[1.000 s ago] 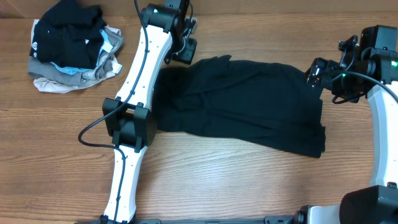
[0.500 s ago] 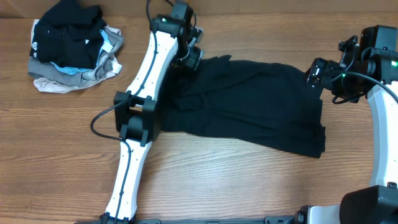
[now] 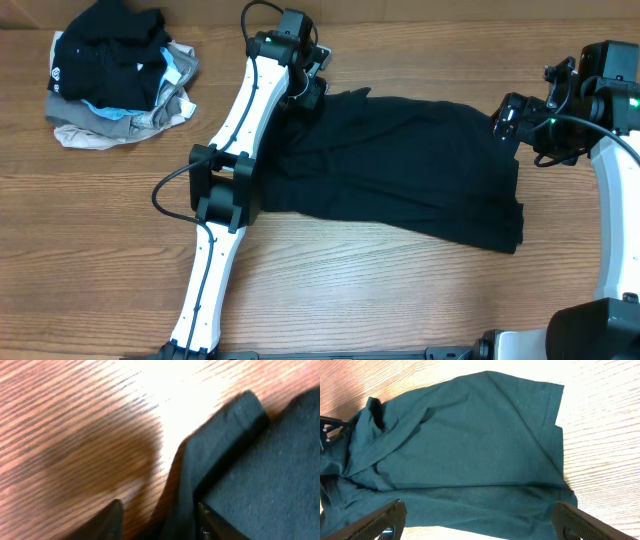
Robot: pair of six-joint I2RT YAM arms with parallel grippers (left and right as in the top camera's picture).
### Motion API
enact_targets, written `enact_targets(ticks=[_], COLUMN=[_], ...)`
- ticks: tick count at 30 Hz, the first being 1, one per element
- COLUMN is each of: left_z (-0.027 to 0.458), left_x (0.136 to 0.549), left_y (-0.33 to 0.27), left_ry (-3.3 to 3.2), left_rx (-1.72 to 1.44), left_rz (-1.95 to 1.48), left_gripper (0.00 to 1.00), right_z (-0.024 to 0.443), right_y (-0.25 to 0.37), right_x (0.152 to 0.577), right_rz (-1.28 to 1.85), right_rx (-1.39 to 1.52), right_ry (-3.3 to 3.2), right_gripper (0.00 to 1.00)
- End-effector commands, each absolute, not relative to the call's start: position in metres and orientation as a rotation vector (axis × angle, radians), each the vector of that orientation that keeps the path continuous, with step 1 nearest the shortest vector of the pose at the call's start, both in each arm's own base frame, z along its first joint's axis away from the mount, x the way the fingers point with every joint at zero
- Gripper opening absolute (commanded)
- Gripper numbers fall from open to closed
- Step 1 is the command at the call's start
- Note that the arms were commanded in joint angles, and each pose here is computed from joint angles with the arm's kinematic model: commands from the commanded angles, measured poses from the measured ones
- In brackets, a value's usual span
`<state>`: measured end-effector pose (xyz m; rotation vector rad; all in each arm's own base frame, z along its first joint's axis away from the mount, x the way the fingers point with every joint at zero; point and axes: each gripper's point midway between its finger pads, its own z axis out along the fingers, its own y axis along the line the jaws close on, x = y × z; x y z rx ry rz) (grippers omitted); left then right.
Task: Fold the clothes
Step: 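Grasp the T-shirt's upper right corner with the right gripper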
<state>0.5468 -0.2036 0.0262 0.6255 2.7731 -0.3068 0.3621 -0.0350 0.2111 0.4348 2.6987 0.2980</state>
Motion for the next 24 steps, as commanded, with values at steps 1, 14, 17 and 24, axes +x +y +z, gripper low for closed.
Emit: enact_targets(ticks=[1,14,17,24], left_z=[0.036,0.056,0.092,0.203], left_x=[0.553,0.559,0.566,0.578], left_y=[-0.207,-0.200,-0.189,-0.159], left_ry=[2.729,2.711,2.667,2.471], left_rx=[0.640,0.577,0.512,0.358], left_rz=[-0.326,-0.321,-0.321,-0.293], left_gripper=[0.38,0.04,0.04,0.04], right_z=[0.212,0.213,0.214,0.225], right_y=[-0.035,-0.035,-0.036,-0.041], right_x=[0.362,0.363,0.367,0.392], right_rz=[0.293,0.292,0.290,0.274], right_rx=[0.422,0.419,0.414,0.376], right_ry=[2.696,2.689,2.674,2.570], right_gripper=[0.97,0.97,0.97,0.94])
